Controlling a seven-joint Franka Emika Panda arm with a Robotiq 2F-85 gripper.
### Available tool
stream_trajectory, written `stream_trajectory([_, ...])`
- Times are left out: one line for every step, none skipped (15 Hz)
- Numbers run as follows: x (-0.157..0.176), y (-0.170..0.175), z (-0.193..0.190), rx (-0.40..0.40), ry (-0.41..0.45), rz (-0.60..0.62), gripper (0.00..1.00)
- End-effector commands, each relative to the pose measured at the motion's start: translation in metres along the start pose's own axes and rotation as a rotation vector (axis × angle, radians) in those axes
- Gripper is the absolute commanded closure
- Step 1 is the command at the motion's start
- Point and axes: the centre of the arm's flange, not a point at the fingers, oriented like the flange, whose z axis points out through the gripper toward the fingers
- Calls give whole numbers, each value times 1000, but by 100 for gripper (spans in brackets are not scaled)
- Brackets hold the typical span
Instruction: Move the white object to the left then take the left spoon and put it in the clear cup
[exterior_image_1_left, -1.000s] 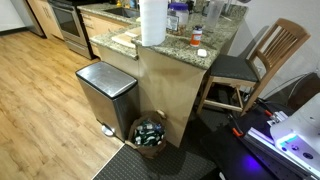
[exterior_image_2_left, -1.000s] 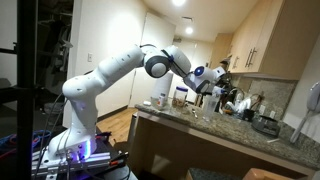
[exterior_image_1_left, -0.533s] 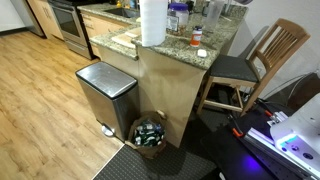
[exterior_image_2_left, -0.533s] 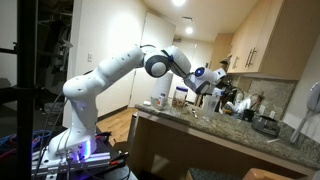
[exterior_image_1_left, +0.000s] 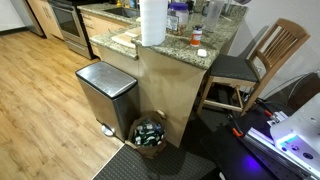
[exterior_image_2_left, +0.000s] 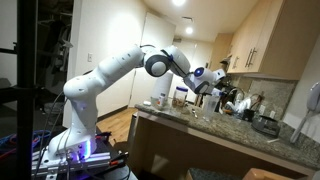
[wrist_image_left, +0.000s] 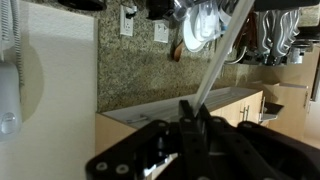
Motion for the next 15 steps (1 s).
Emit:
stream_trajectory([-1, 0, 0, 0, -2, -1, 100])
stream_trajectory([-1, 0, 0, 0, -3, -1, 100])
stream_trajectory([-1, 0, 0, -1, -3, -2, 100])
stream_trajectory([-7, 2, 3, -4, -10, 8, 100])
stream_trajectory([-12, 1, 5, 13, -16, 15, 100])
stream_trajectory([-19, -3, 6, 24, -27, 21, 100])
stream_trajectory([-23, -6, 6, 32, -33, 23, 100])
stream_trajectory([-26, -10, 7, 33, -36, 25, 100])
stream_trajectory([-28, -13, 6, 34, -37, 20, 100])
stream_trajectory([-31, -15, 5, 41, -38, 24, 100])
stream_trajectory([-31, -17, 3, 36, -36, 18, 100])
stream_trajectory([-29, -18, -1, 17, -39, 7, 75])
stream_trajectory([-27, -19, -6, 16, -35, 1, 73])
stream_trajectory([-24, -19, -11, 9, -33, -11, 67])
stream_trajectory([-21, -20, -15, 1, -29, -25, 58])
